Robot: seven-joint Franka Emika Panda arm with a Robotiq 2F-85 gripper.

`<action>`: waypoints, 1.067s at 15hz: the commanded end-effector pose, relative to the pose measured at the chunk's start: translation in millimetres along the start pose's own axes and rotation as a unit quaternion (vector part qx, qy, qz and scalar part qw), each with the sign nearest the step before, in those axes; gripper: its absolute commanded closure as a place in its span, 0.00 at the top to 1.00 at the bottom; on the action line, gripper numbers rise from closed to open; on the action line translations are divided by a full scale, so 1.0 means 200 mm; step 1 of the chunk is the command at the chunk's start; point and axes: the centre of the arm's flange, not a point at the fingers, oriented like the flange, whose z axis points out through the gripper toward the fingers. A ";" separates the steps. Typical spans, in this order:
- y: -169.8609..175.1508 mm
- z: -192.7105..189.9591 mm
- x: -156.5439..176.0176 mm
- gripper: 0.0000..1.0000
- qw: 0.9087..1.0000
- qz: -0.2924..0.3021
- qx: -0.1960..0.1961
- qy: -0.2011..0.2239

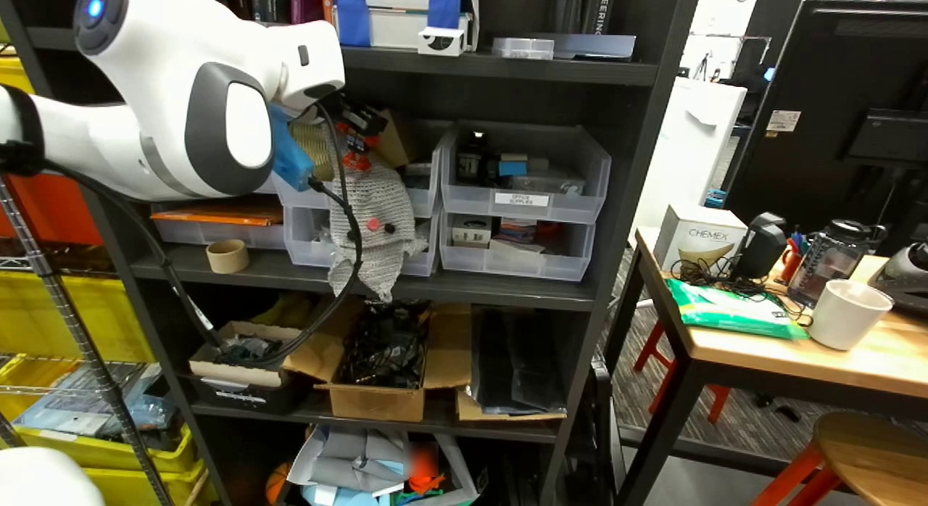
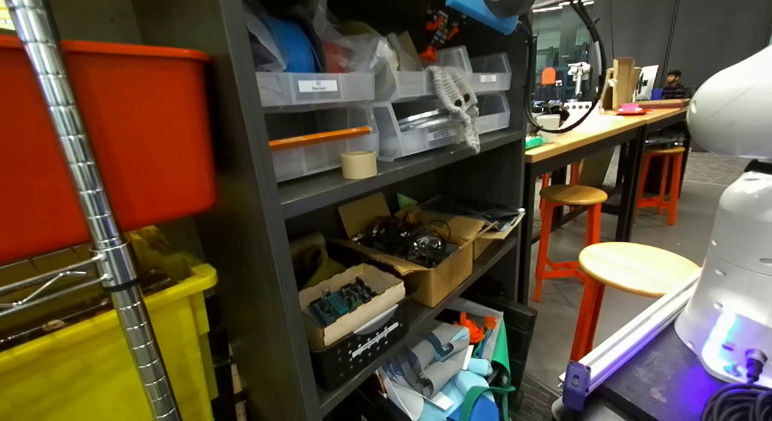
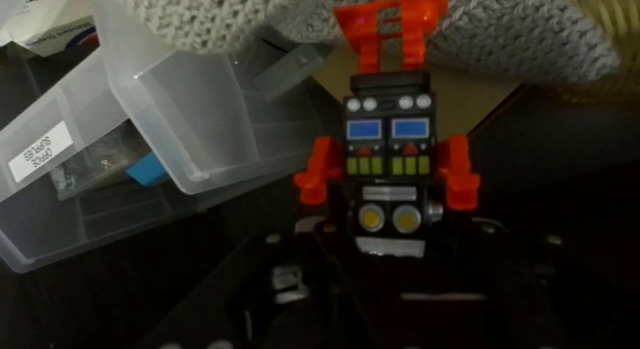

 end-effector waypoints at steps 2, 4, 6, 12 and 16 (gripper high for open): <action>0.03 0.06 0.05 0.18 1.000 -0.001 -0.009 0.019; 0.05 0.07 0.05 0.18 1.000 -0.001 -0.015 0.023; 0.07 0.07 0.06 0.18 0.999 -0.001 -0.019 0.027; 0.12 0.10 0.07 0.18 0.999 -0.003 -0.036 0.037; 0.14 0.14 0.08 0.18 0.998 -0.009 -0.046 0.040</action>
